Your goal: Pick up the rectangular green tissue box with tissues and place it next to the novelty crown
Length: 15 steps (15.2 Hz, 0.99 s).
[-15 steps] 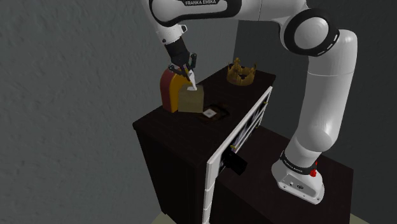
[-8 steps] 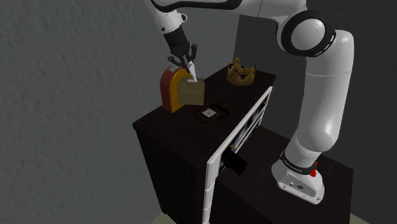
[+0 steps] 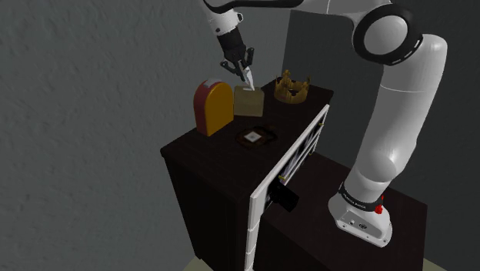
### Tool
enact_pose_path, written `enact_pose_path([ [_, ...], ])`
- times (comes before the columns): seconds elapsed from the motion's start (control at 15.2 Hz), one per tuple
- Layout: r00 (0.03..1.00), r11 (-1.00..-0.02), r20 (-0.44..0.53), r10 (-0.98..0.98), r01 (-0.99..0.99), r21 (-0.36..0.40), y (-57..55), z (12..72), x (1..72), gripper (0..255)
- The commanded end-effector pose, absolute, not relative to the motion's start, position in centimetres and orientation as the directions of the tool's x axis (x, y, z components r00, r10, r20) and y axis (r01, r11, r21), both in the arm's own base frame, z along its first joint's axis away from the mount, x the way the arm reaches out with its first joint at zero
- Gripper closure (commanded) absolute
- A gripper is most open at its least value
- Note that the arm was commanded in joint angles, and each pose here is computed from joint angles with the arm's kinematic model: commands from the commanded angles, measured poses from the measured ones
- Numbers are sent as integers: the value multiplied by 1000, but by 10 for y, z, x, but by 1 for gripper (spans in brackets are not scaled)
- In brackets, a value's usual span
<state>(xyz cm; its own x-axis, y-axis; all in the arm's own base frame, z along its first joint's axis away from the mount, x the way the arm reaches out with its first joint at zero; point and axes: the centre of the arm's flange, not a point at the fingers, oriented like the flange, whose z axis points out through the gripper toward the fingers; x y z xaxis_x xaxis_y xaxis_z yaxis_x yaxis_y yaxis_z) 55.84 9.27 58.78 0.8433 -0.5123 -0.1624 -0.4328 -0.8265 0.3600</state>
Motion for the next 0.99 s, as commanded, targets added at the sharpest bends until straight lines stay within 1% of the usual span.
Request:
enact_pose_path([
  [0.0, 844, -827, -163, -511, -432, 360, 66, 588, 558, 255],
  [0.92, 844, -827, -163, -511, -432, 360, -119, 589, 544, 255],
])
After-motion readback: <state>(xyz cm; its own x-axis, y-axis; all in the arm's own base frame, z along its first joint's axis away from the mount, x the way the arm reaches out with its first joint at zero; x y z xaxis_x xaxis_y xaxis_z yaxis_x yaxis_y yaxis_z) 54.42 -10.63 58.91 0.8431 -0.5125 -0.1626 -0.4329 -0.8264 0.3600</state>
